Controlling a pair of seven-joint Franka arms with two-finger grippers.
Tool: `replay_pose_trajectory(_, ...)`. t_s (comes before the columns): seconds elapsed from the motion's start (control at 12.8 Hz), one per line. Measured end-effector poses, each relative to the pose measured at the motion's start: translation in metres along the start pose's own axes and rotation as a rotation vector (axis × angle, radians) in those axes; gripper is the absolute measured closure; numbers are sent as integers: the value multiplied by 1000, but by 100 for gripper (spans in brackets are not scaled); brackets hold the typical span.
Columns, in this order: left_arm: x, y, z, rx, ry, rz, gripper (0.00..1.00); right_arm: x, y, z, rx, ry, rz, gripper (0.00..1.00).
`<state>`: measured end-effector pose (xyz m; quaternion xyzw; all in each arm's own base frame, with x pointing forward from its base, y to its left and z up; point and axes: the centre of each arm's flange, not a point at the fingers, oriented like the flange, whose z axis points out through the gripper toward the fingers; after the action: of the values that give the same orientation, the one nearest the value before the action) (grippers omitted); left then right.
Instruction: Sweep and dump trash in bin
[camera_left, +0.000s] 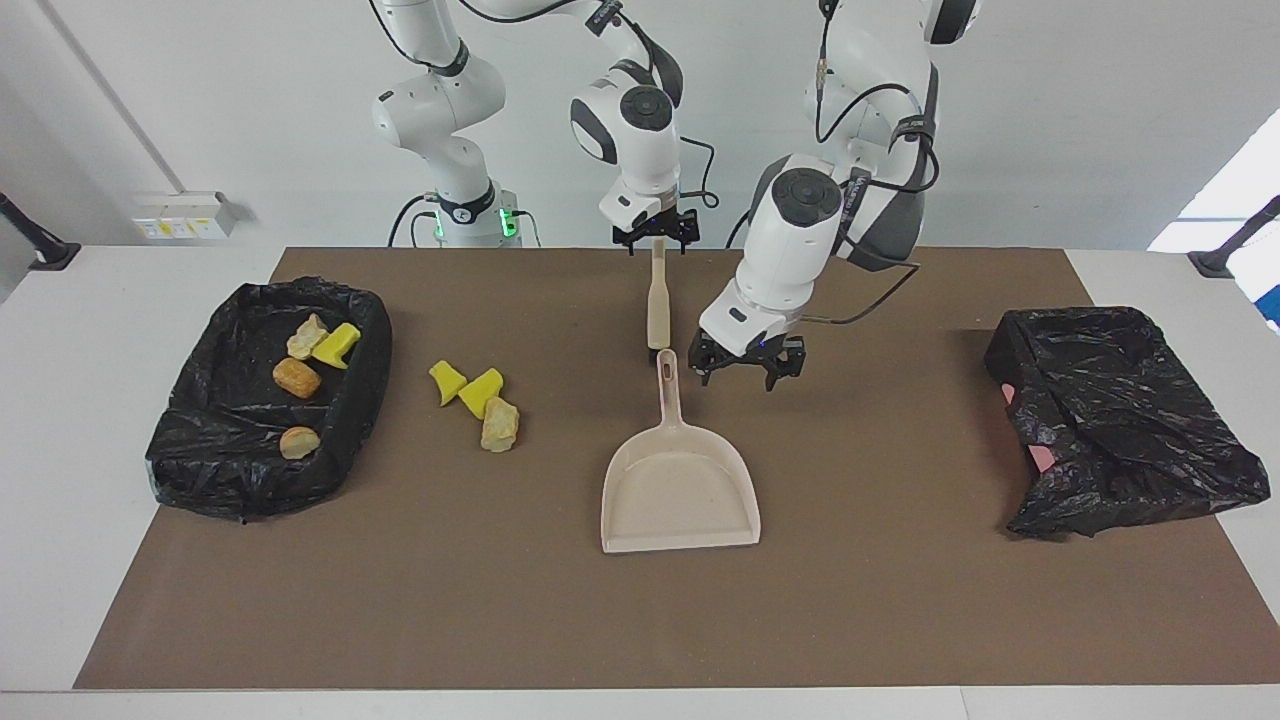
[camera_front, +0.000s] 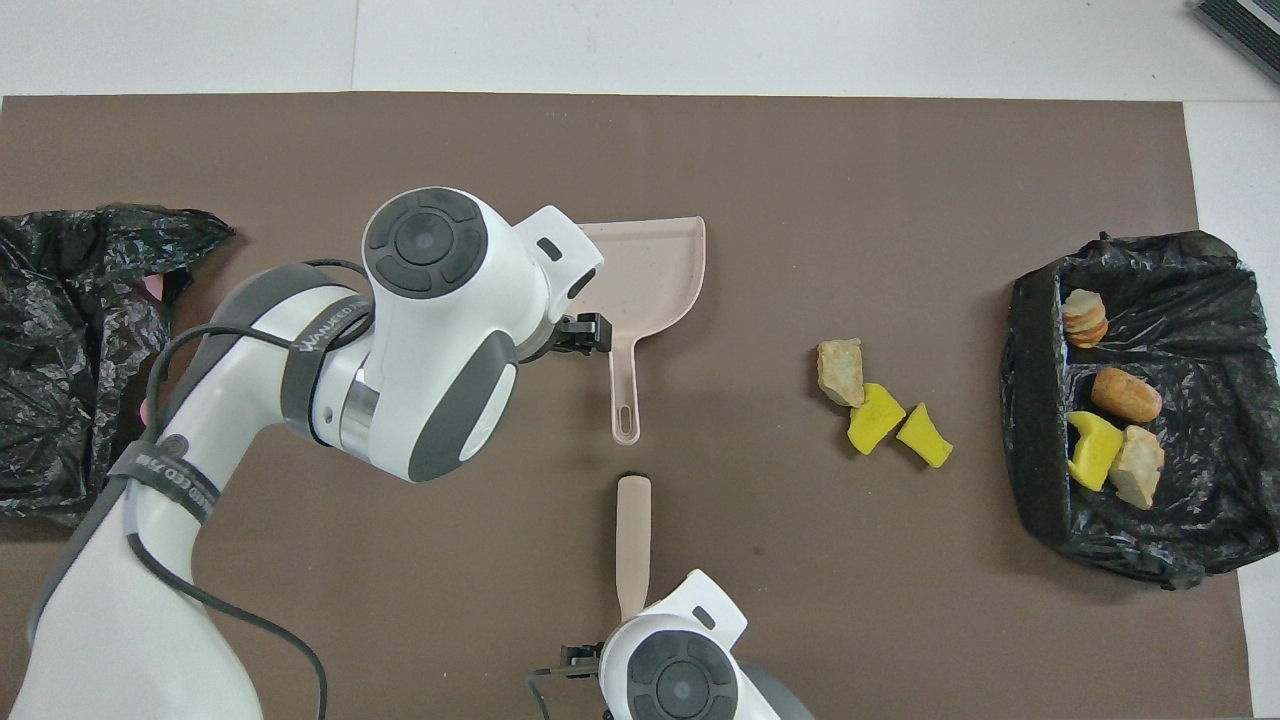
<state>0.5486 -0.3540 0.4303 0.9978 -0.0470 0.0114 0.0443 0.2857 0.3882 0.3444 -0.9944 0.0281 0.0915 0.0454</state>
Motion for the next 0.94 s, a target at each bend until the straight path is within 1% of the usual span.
replay_pose_trajectory(0.16,-7,22,14,-4,7,-12,0,-2,-1,15,2,4,8,0)
replay_pose_trajectory(0.39,-17,45,34,1,-1,3,0,0,0,15,2,2,12,0)
replay_pose_trajectory(0.47,-21,54,47,5,-6,3,0,0,0,15,2,2,12,10)
replay_pose_trajectory(0.62,-28,72,78,15,-16,-5,3,0,0,15,2,2,12,37)
replay_pose_trajectory(0.7,-30,75,88,21,-23,-6,3,0,0,15,2,2,12,50)
replay_pose_trajectory(0.78,-30,75,92,24,-26,-8,14,0,0,15,2,2,12,62)
replay_pose_trajectory(0.86,-28,74,91,24,-24,-10,29,0,0,15,2,3,12,72)
replay_pose_trajectory(0.94,-27,73,90,24,-21,-13,41,0,-1,14,1,2,10,74)
